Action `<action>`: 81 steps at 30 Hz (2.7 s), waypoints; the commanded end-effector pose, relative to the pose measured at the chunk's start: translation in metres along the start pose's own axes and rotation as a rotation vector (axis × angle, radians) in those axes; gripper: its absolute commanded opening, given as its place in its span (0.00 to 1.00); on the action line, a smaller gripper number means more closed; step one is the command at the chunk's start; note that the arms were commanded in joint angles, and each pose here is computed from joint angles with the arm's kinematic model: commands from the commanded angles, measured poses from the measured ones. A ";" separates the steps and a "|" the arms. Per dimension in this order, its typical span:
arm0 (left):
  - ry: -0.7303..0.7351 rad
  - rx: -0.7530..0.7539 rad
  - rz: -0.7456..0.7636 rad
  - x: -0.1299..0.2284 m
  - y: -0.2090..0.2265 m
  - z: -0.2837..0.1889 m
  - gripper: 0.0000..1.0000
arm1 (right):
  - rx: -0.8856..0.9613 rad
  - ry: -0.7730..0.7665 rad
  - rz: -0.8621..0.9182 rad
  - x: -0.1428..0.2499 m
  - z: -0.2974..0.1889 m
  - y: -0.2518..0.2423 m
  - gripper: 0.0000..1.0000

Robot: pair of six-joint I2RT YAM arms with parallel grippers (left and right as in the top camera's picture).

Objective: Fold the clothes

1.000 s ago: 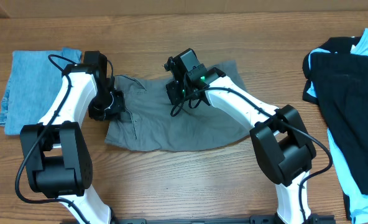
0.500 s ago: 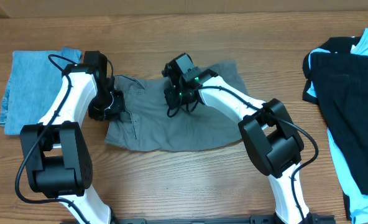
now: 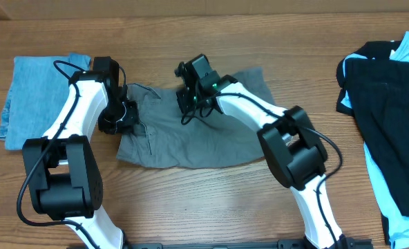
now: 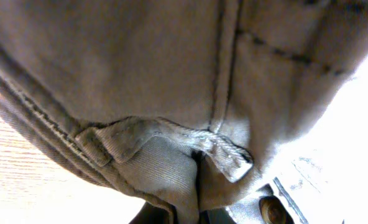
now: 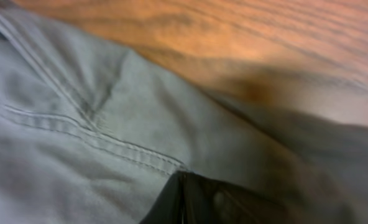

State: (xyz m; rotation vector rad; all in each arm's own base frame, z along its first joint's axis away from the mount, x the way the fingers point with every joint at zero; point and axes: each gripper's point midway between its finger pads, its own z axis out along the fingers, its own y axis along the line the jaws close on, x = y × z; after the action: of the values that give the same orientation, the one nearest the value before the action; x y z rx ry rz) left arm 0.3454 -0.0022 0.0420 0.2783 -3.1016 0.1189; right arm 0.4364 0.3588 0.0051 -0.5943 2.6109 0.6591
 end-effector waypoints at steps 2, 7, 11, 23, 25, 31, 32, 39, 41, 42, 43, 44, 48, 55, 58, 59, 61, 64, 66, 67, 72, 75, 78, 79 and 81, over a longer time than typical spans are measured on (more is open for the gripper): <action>-0.047 -0.001 0.039 -0.009 -0.004 -0.012 0.08 | -0.014 -0.004 0.008 -0.002 0.004 0.006 0.04; -0.120 0.009 0.048 -0.030 -0.011 -0.036 0.04 | -0.040 -0.097 0.005 -0.061 -0.060 0.023 0.04; -0.178 -0.018 0.062 -0.046 -0.010 -0.064 0.04 | -0.007 -0.100 0.051 -0.076 -0.122 0.015 0.04; -0.315 -0.163 0.146 -0.074 0.001 -0.127 0.04 | 0.274 0.283 0.277 0.038 -0.155 -0.106 0.04; -0.324 -0.164 0.179 -0.075 -0.005 -0.132 0.04 | 0.275 0.297 0.281 0.048 -0.146 -0.110 0.04; -0.354 -0.218 0.250 -0.075 -0.022 -0.147 0.04 | 0.275 0.308 0.284 0.073 -0.120 -0.121 0.04; -0.357 -0.226 0.257 -0.075 -0.024 -0.148 0.04 | 0.276 0.310 0.285 0.077 -0.117 -0.123 0.04; -0.361 -0.225 0.349 -0.066 -0.061 -0.145 0.04 | 0.236 0.323 0.295 0.100 -0.098 -0.123 0.04; -0.362 -0.198 0.395 -0.058 -0.086 -0.142 0.04 | 0.173 0.309 0.301 0.097 -0.093 -0.114 0.04; -0.363 -0.190 0.395 -0.057 -0.091 -0.142 0.04 | 0.162 0.305 0.301 0.096 -0.092 -0.112 0.04; -0.366 -0.186 0.404 -0.055 -0.098 -0.141 0.04 | 0.148 0.302 0.301 0.095 -0.092 -0.110 0.04; -0.370 -0.183 0.410 -0.054 -0.102 -0.141 0.04 | 0.142 0.300 0.301 0.095 -0.091 -0.109 0.04; -0.388 -0.090 0.442 -0.050 -0.133 -0.140 0.04 | 0.142 0.299 0.301 0.094 -0.091 -0.109 0.04; -0.387 0.097 0.422 -0.045 -0.166 -0.141 0.04 | 0.130 0.298 0.303 0.094 -0.091 -0.107 0.04; -0.384 0.165 0.423 -0.043 -0.179 -0.142 0.04 | 0.123 0.296 0.303 0.093 -0.090 -0.106 0.04; -0.383 0.165 0.427 -0.042 -0.180 -0.142 0.04 | 0.123 0.296 0.302 0.093 -0.090 -0.106 0.04; -0.369 0.163 0.442 -0.039 -0.186 -0.136 0.04 | 0.123 0.296 0.303 0.093 -0.090 -0.106 0.04; -0.319 0.147 0.490 -0.031 -0.198 -0.118 0.04 | 0.123 0.296 0.302 0.093 -0.090 -0.106 0.04; -0.278 0.130 0.514 -0.026 -0.204 -0.102 0.04 | 0.123 0.295 0.302 0.093 -0.090 -0.106 0.04; -0.262 0.115 0.520 -0.025 -0.205 -0.094 0.04 | 0.122 0.293 0.302 0.093 -0.090 -0.106 0.04; -0.219 0.090 0.546 -0.019 -0.214 -0.074 0.04 | 0.026 0.258 0.307 0.079 -0.090 -0.093 0.04; -0.222 0.095 0.548 -0.017 -0.220 -0.073 0.04 | 0.013 0.226 0.301 0.066 -0.099 -0.092 0.04; -0.246 0.104 0.531 -0.021 -0.224 -0.074 0.04 | 0.013 0.194 0.281 0.057 -0.111 -0.093 0.04; -0.254 0.108 0.526 -0.023 -0.226 -0.074 0.04 | 0.014 0.181 0.281 0.054 -0.116 -0.094 0.04; -0.267 0.116 0.509 -0.026 -0.228 -0.075 0.04 | 0.019 0.148 0.287 0.046 -0.132 -0.096 0.04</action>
State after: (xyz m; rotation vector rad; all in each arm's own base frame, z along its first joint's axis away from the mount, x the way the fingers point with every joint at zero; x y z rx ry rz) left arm 0.4063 -0.2057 0.1261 -0.5890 -3.3159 0.2474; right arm 0.3952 0.2055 0.0139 -0.2721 2.9791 0.6703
